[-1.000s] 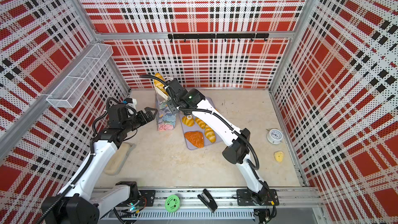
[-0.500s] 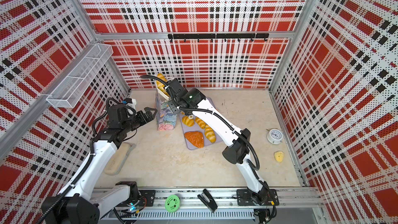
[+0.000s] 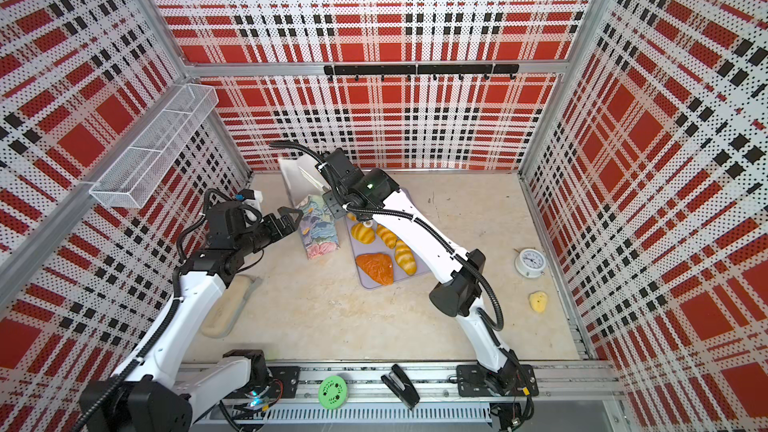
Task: Place the fake bread into the paper bag
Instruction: 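Open the tongs to release the croissant and raise them out of the bag, then move the empty tongs over the tray while the left gripper draws back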
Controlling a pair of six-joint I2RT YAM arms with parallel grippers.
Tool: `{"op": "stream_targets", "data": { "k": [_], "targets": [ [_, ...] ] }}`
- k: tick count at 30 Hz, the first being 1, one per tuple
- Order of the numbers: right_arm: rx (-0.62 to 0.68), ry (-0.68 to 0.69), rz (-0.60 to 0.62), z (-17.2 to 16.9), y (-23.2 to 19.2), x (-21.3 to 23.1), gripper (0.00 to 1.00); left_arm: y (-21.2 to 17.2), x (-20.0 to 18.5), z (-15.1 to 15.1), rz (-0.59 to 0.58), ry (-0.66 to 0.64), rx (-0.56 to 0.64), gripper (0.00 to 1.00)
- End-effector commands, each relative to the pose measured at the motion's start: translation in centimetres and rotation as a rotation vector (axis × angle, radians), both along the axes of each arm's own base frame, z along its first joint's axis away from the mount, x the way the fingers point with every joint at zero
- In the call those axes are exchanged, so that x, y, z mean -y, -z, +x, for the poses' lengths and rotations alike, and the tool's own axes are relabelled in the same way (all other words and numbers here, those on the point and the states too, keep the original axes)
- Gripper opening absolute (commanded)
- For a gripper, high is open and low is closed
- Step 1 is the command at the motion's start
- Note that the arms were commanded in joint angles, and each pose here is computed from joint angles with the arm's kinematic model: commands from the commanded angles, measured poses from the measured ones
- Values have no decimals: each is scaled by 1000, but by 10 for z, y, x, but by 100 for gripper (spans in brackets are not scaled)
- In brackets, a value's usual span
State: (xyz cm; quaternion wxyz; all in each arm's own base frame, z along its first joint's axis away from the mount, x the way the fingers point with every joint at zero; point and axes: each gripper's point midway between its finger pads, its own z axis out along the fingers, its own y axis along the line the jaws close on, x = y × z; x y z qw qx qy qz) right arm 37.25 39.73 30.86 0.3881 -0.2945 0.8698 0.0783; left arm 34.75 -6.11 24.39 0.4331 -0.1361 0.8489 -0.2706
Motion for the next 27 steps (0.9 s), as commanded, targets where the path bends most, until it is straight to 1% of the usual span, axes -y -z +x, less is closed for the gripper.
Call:
{"op": "stream_targets", "data": {
  "k": [1, 5, 12, 13, 17, 20, 23, 27],
  "targets": [
    [117, 8, 77, -7, -60, 14, 56, -3, 0, -1, -25, 2, 18, 99],
    [135, 19, 59, -8, -66, 23, 57, 2, 6, -1, -55, 20, 12, 99],
    [122, 38, 49, -6, -67, 43, 58, 4, 11, 1, -72, 26, 28, 99],
    [105, 42, 45, -4, -62, 48, 58, 3, 12, 1, -77, 23, 31, 99],
    [70, 68, 63, 6, -59, 75, 57, 2, 19, 5, -85, 18, 46, 99],
    [52, 85, 36, 7, -48, 97, 57, 2, 26, 5, -89, 24, 44, 99],
    [16, 108, 17, 5, -35, 122, 57, 4, 29, 4, -82, 18, 40, 99],
    [-27, 153, -14, -3, -11, 162, 56, 5, 24, 1, -70, -25, 32, 99]
  ]
}}
